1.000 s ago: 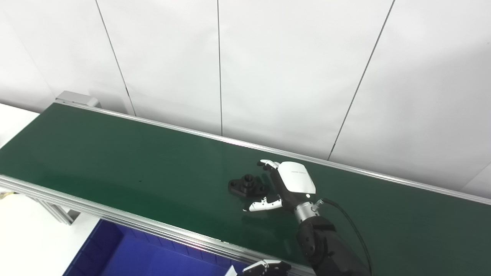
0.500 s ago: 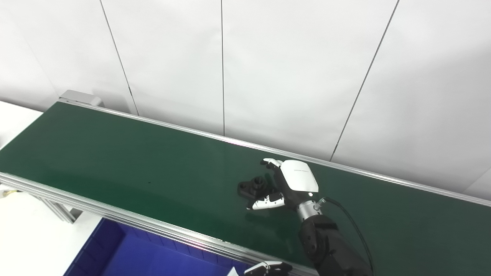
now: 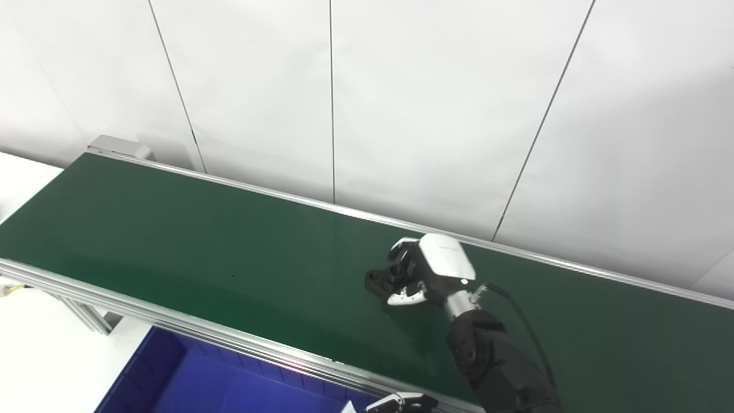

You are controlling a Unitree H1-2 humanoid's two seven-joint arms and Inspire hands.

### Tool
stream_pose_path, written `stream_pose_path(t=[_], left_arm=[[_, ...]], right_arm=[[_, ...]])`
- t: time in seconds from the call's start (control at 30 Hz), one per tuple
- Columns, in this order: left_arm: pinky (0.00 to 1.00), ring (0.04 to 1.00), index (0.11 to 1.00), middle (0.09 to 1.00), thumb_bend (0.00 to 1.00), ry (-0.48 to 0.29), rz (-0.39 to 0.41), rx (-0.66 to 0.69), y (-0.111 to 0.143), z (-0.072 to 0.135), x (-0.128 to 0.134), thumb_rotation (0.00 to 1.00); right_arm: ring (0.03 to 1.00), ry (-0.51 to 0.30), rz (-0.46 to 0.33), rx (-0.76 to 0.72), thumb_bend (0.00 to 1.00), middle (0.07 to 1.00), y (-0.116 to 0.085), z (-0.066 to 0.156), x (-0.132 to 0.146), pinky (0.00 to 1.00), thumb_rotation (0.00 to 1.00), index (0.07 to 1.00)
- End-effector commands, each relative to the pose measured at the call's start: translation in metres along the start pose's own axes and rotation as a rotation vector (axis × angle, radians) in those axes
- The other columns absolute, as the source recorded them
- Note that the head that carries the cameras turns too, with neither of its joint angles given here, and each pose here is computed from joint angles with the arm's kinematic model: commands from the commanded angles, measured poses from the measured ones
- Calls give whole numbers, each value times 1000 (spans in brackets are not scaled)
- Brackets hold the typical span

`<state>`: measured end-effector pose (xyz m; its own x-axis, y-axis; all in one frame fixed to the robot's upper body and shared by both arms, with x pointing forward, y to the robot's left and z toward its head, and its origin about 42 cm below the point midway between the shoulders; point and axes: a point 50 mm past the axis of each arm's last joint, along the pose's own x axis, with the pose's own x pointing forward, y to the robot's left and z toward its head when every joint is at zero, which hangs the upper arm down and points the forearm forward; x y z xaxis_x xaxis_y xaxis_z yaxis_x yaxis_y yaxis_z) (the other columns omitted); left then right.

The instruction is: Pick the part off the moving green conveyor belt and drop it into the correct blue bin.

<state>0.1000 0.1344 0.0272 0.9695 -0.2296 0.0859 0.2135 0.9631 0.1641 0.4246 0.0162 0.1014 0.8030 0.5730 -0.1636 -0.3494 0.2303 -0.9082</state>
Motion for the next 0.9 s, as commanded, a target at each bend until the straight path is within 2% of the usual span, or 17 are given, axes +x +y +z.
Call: stream_pose_path(t=[0.0, 0.13, 0.57, 0.7, 0.87], left_arm=[[704, 697, 756, 720, 916, -64, 6, -7, 1, 8, 3, 738], [703, 697, 755, 719, 915, -62, 7, -11, 2, 8, 3, 731], [708, 702, 754, 717, 922, -63, 10, -20, 2, 10, 4, 728], [708, 706, 760, 717, 911, -65, 16, -25, 1, 11, 4, 710], [720, 722, 773, 729, 905, -63, 11, -19, 3, 10, 2, 713]], right_arm=[[404, 82, 159, -15, 515, 502, 18, 0, -3, 304, 0, 513], [413, 112, 230, -38, 513, 506, 13, 1, -2, 358, 0, 516], [422, 108, 290, -45, 513, 514, 2, 5, -8, 378, 0, 509], [408, 76, 276, -1, 515, 504, -13, 11, -15, 326, 0, 510], [411, -26, 211, 45, 518, 501, -49, 26, -36, 317, 0, 502]])
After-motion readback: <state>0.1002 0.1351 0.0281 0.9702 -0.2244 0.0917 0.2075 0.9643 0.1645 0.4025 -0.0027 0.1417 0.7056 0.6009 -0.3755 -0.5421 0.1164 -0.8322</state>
